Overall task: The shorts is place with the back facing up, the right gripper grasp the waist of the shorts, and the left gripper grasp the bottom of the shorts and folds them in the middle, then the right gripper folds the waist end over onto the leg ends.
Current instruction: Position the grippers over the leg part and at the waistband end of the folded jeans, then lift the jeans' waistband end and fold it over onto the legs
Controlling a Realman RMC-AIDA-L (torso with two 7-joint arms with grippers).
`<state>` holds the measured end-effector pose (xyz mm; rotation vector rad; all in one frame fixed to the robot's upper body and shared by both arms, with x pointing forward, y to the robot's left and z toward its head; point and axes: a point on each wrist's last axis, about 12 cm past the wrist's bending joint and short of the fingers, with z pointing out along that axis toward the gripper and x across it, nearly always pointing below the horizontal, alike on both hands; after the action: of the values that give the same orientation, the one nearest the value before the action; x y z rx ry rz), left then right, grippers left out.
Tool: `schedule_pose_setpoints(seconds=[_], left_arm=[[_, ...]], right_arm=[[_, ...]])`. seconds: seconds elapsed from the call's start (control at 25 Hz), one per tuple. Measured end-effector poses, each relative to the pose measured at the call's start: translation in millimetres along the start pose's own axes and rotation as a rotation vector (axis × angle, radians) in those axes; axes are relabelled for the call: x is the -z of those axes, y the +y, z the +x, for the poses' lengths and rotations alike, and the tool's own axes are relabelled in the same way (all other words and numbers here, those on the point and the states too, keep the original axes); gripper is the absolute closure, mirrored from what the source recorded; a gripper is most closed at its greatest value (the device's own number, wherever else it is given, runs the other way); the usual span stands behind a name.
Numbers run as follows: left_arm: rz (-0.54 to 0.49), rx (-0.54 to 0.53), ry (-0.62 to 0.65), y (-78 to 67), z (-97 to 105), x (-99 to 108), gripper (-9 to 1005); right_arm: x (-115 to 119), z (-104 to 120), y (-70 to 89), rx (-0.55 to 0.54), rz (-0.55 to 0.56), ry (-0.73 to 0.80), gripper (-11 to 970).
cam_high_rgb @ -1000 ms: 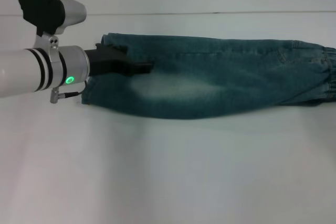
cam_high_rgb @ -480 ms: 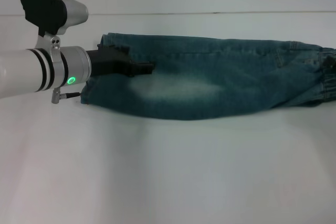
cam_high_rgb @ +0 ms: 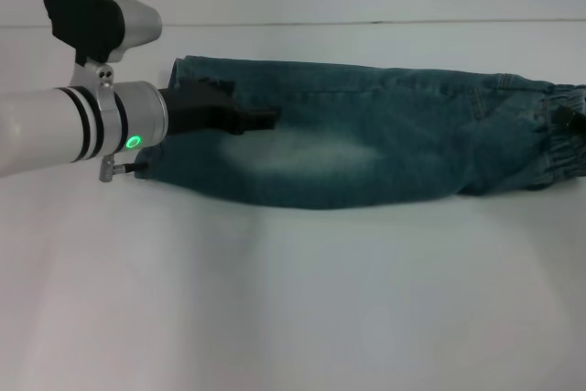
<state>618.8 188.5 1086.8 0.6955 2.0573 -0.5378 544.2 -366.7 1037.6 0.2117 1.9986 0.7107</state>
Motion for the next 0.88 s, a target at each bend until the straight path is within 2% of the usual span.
schedule_pose_setpoints(seconds=[0.2,0.28,0.32,0.4,0.48,0.68,0.88], left_arm=[[0.000,-0.016,-0.013,-10.9,1.1,-7.6,149],[0.003,-0.030,-0.025,-18.8,2.3,-12.2,155],[0.012,-0.049,-0.035,-27.2,3.4,-16.6,159],[0.019,-0.102,-0.046,-42.6,5.0,-24.5,165],[-0.031,-0.133,-0.064,-55.6,6.4,-33.3,172],[-0.178,-0.196,-0.102,-86.1,5.4,-46.7,328],[-0.197,-0.165,-0.175,-102.7,-5.6,-43.3,482]], right_arm=[[8.8,1.4,-0.2,0.001,-0.025,-0.003,615],[15.1,1.7,-1.7,-0.006,-0.034,-0.012,722],[17.9,1.6,-2.3,-0.009,-0.038,-0.016,776],[24.1,2.1,-2.8,-0.016,-0.047,-0.021,785],[29.9,1.5,-3.4,-0.020,-0.052,-0.026,794],[42.4,-2.5,-4.5,-0.029,-0.071,-0.033,817],[46.4,-4.6,-5.4,-0.025,-0.076,-0.030,831]])
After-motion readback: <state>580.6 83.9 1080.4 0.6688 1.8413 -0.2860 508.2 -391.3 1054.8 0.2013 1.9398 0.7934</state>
